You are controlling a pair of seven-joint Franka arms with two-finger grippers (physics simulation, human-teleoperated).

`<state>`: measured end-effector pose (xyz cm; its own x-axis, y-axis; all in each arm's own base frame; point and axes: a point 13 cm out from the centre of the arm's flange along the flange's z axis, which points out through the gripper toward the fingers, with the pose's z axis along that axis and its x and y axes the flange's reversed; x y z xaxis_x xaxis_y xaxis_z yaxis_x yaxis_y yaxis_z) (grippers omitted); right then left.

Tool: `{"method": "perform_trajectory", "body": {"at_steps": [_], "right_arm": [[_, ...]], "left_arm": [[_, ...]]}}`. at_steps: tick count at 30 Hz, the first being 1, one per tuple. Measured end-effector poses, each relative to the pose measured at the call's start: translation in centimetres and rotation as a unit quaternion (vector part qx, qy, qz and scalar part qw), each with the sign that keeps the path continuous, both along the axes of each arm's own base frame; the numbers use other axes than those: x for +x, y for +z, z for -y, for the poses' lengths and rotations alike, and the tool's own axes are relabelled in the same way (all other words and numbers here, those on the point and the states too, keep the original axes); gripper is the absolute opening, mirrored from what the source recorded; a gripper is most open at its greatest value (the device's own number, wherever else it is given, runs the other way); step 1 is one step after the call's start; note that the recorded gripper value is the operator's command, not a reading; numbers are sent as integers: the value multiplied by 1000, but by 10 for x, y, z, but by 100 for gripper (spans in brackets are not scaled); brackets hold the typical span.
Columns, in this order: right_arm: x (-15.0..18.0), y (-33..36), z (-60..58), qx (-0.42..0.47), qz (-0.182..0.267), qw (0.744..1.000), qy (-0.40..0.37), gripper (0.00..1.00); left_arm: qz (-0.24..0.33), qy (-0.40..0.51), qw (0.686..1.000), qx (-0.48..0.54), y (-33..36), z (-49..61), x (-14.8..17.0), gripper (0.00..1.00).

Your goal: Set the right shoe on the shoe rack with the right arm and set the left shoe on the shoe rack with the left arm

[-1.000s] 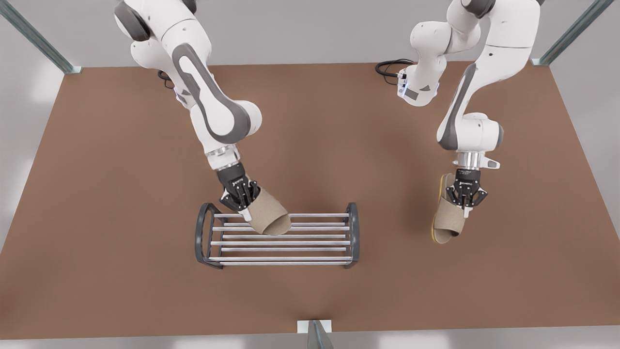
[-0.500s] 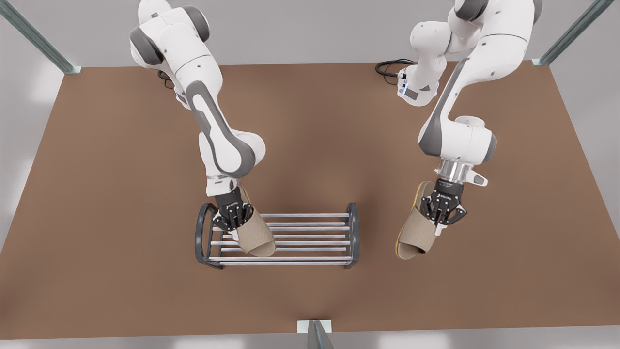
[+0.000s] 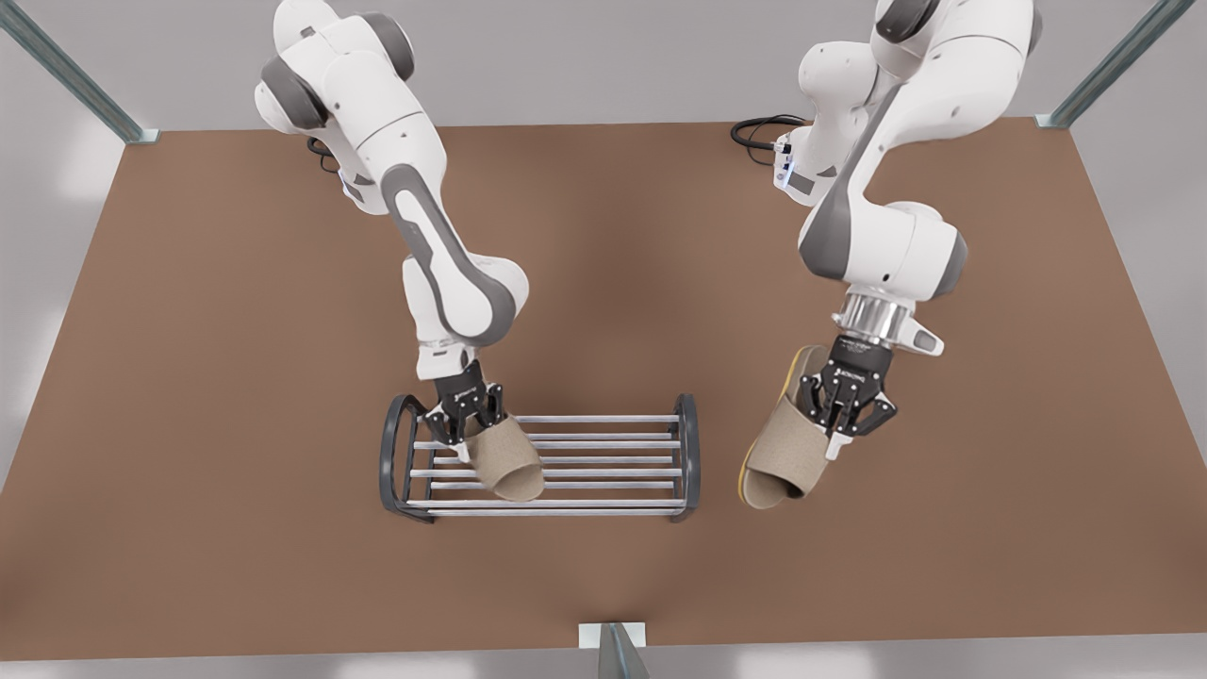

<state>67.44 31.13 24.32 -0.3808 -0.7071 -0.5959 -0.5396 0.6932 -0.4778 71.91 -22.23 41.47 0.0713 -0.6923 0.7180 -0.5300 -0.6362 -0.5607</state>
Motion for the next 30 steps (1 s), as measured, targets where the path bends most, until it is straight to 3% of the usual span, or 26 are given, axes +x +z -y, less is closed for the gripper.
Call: {"method": "perform_trajectory", "body": {"at_steps": [17,26,30], "right_arm": [[-10,-5,13,7,-13,1000,-11,100],[-48,26,13,13,-16,1000,2,100],[-42,63,14,27,8,1000,4,100]], "left_arm": [[0,-6,1000,-5,12,13,-3,21],[5,-5,1000,-8,18,14,-1,21],[4,-11,1000,-8,18,24,-4,21]]}}
